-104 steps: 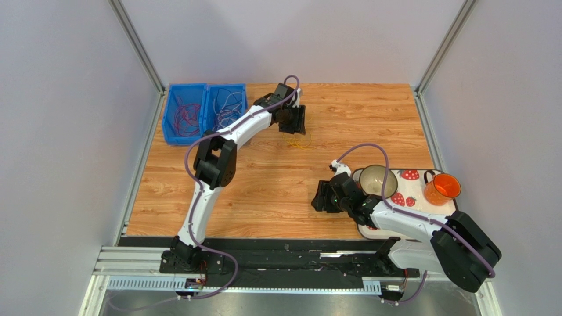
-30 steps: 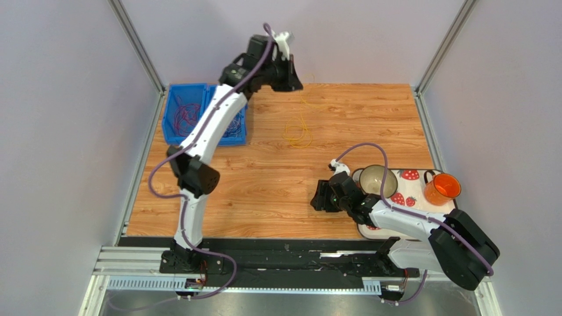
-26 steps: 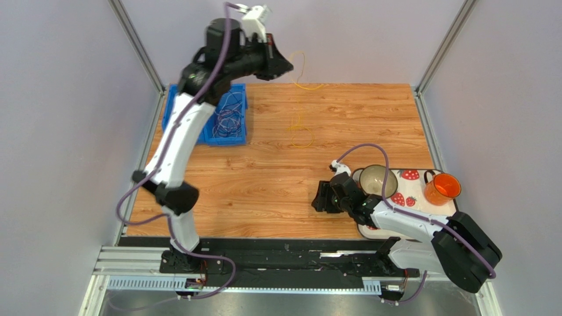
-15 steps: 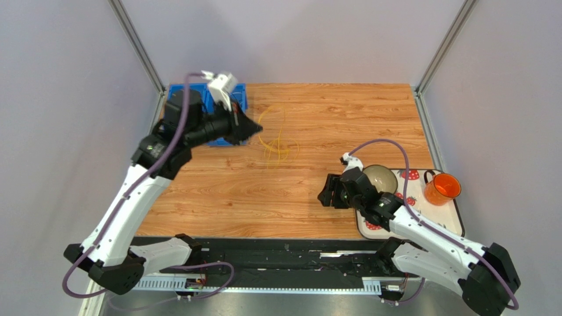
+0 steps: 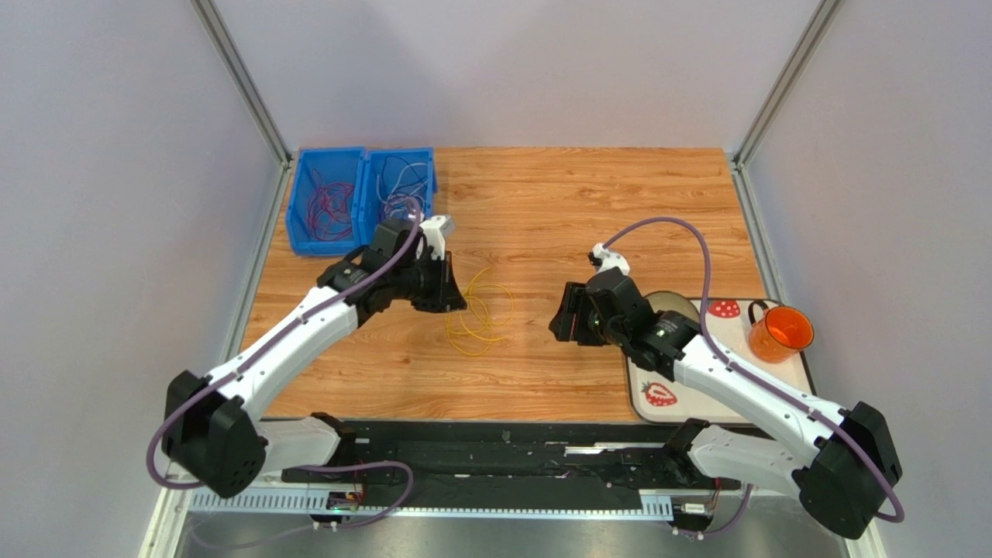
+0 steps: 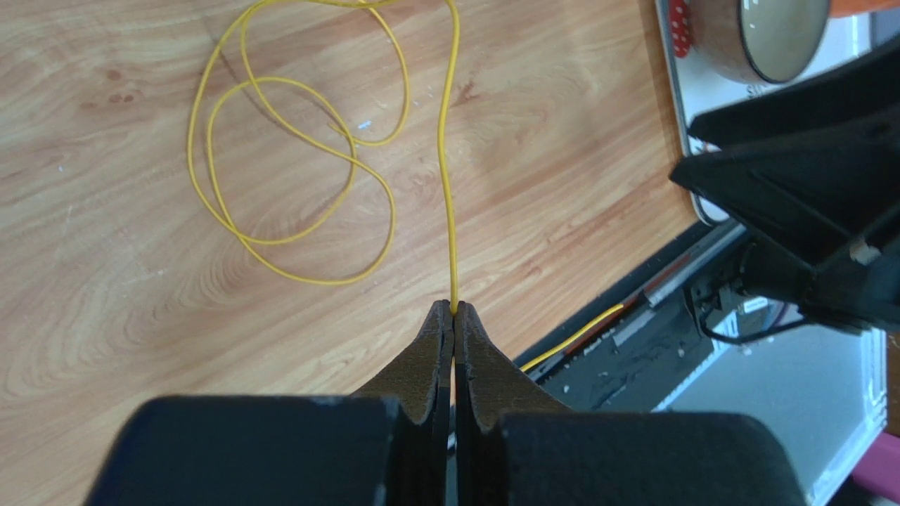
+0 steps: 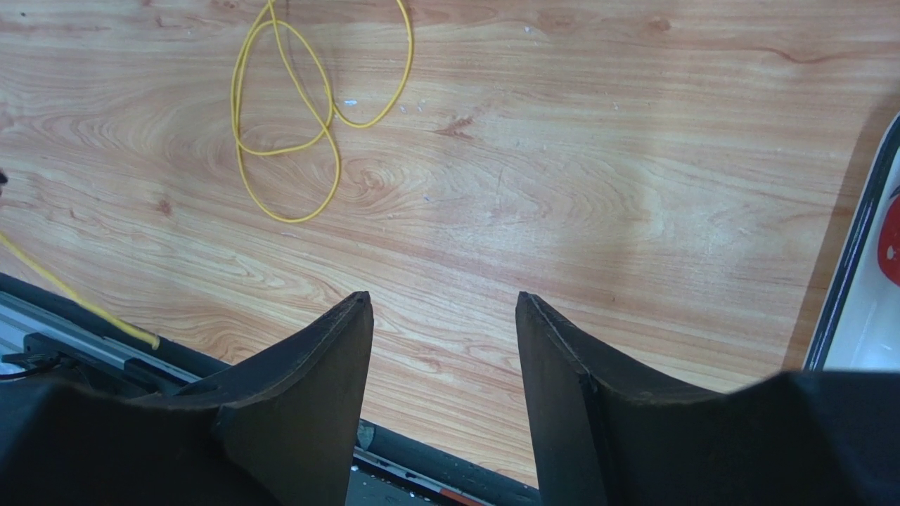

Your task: Untangle the cables

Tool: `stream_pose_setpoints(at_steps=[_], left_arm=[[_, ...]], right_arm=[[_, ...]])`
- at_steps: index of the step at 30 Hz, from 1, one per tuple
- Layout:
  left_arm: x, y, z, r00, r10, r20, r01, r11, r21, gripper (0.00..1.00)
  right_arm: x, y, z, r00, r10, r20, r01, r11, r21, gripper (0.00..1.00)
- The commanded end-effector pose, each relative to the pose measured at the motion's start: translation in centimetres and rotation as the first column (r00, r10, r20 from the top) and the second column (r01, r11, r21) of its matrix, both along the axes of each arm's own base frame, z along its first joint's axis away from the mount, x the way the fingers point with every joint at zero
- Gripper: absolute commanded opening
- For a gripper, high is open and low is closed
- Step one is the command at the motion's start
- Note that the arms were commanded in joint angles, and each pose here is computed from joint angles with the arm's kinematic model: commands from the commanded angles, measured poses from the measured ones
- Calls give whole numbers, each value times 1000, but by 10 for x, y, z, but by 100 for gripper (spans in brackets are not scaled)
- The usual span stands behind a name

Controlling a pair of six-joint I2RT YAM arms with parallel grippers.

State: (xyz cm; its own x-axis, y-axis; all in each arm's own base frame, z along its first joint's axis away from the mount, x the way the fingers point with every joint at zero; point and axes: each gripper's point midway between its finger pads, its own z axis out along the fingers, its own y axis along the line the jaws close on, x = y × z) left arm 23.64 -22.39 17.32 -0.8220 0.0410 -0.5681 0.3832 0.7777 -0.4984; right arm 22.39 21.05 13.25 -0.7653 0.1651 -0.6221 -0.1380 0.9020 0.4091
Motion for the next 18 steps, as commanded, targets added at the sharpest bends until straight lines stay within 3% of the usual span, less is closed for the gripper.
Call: stream_pose_setpoints(at_steps=[1,4,5,8,13,18], left_arm=[[34,0,-10,998,59,23,-61,995,79,5],[46,7,-26,993,120,-15,-116,979,165,35],[47,10,-28,990,139,-17,-134,975,177,56],[53,25,-28,977,213,26,-214,951,225,88],[60,44,-48,959,280,41,-277,901,334,90],[71,42,-68,954,298,46,-294,887,357,86]], right_arm=[[-2,-2,-10,1000,-17,-11,17,1000,9,56],[-9,-8,-24,999,-21,-31,21,1000,-9,56],[-10,-10,-26,999,-26,-33,26,1000,-6,56],[-17,-12,-38,998,-24,-51,24,1000,-3,57],[-21,-9,-56,997,-7,-74,7,1000,2,57],[-18,-3,-61,997,15,-78,-15,1000,-1,56]])
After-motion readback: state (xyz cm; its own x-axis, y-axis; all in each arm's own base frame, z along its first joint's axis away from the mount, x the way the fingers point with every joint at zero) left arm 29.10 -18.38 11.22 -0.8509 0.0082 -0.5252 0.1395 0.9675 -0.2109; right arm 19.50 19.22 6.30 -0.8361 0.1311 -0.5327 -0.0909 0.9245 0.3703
